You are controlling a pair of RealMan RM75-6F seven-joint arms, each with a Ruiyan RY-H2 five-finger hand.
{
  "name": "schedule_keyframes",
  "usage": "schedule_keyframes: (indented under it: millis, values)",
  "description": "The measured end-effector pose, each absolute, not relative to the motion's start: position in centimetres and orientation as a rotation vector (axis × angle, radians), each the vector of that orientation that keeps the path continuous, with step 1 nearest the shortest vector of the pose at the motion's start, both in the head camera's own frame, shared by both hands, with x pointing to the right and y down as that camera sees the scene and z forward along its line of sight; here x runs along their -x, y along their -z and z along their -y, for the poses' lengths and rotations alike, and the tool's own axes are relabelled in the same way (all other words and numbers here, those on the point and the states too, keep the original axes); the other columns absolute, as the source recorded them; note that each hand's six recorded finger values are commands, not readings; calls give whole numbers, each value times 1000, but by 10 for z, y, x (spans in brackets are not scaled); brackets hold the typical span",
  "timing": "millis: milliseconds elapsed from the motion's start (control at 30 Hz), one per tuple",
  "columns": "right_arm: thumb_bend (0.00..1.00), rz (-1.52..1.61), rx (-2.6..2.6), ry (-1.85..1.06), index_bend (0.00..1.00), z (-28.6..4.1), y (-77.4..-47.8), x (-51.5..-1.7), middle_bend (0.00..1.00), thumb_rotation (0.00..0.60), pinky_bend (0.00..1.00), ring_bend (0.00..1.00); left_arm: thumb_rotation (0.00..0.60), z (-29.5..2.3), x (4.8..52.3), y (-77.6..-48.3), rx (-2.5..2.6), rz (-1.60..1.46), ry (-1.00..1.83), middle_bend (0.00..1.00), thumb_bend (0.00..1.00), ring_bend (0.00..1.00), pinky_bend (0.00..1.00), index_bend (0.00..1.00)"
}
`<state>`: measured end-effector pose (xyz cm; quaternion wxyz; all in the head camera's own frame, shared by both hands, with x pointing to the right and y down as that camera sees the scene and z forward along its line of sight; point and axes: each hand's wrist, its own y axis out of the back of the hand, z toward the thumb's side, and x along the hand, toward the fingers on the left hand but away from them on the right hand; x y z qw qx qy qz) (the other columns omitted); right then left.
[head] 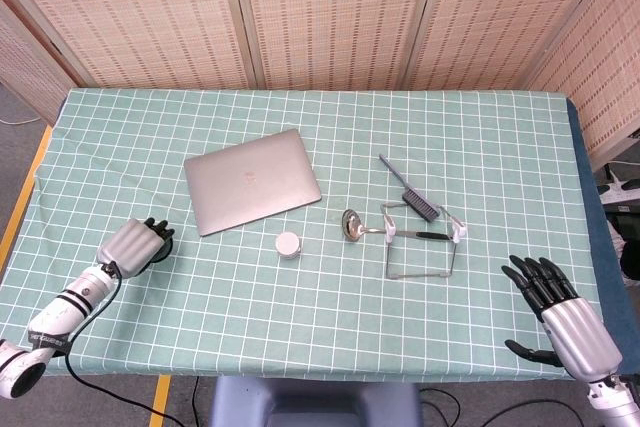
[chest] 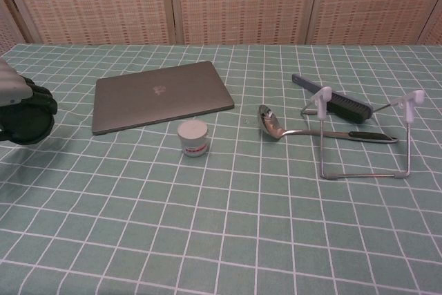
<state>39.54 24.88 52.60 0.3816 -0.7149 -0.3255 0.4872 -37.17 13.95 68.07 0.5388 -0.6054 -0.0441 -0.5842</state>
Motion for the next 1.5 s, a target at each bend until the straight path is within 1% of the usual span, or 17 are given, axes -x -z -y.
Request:
schedule_keyframes:
  millis: [133, 333, 567, 733, 800, 833, 900, 967, 1000, 1033, 1067, 1100, 1167, 1233, 1267, 1333, 1500]
  values:
    - [43, 823, 1825, -1244, 0, -249, -528, -395, 0, 600, 0, 0, 600, -144, 371, -680, 1370, 156, 1456, 883, 624, 767, 1000, 840]
    - [43, 820, 1830, -1248, 0, -249, -530, -393, 0, 600, 0, 0, 600, -160, 358, -679, 1506, 146, 1521, 884, 605, 767, 1000, 841]
    - [43, 825, 1820, -1251, 0, -249, -531, -393, 0, 600, 0, 0, 600, -157, 347, -677, 1699, 12, 1493, 885, 588, 766, 1000, 843]
    - [45, 822, 1828, -1248, 0, -249, -531, -392, 0, 600, 0, 0, 600, -154, 349, -684, 1790, -39, 1469, 863, 545, 742, 1000, 813]
    - [46, 825, 1827, -1248, 0, -249, -531, -393, 0, 600, 0, 0, 600, -152, 354, -689, 1800, -43, 1466, 839, 520, 724, 995, 781]
    - [46, 827, 1827, -1248, 0, -249, -531, -393, 0, 600, 0, 0, 600, -152, 355, -691, 1807, -46, 1468, 816, 507, 710, 987, 754]
    - [48, 826, 1824, -1248, 0, -249, -531, -393, 0, 600, 0, 0, 600, -153, 356, -695, 1833, -53, 1474, 749, 483, 665, 949, 652]
    - [50, 825, 1816, -1251, 0, -248, -531, -393, 0, 600, 0, 0, 600, -154, 358, -698, 1850, -51, 1480, 683, 476, 615, 890, 473]
    - [51, 825, 1810, -1253, 0, -248, -532, -393, 0, 600, 0, 0, 600, -154, 359, -700, 1847, -40, 1478, 638, 471, 584, 844, 335]
    - [53, 827, 1803, -1256, 0, -248, -532, -394, 0, 600, 0, 0, 600, -154, 360, -701, 1839, -28, 1476, 581, 463, 546, 787, 204]
    - [55, 831, 1797, -1258, 0, -247, -532, -394, 0, 600, 0, 0, 600, -154, 361, -703, 1830, -16, 1475, 517, 454, 504, 726, 114]
    - [57, 832, 1797, -1258, 0, -247, -532, -394, 0, 600, 0, 0, 600, -155, 362, -704, 1822, -3, 1476, 424, 441, 441, 645, 44]
    - [60, 832, 1799, -1254, 0, -248, -531, -393, 0, 600, 0, 0, 600, -155, 363, -706, 1816, 9, 1482, 240, 425, 290, 494, 0]
    - [69, 834, 1796, -1250, 0, -248, -531, -393, 0, 600, 0, 0, 600, -155, 363, -707, 1815, 12, 1494, 139, 422, 174, 423, 0]
    - [74, 835, 1791, -1248, 0, -248, -531, -393, 0, 600, 0, 0, 600, -155, 364, -708, 1817, 12, 1500, 104, 421, 122, 392, 0]
    - [80, 838, 1789, -1248, 0, -247, -531, -394, 0, 600, 0, 0, 600, -156, 364, -709, 1820, 17, 1513, 72, 415, 73, 347, 0]
    - [80, 847, 1798, -1246, 0, -247, -530, -394, 0, 600, 0, 0, 600, -159, 365, -713, 1822, 32, 1535, 3, 398, 2, 286, 0]
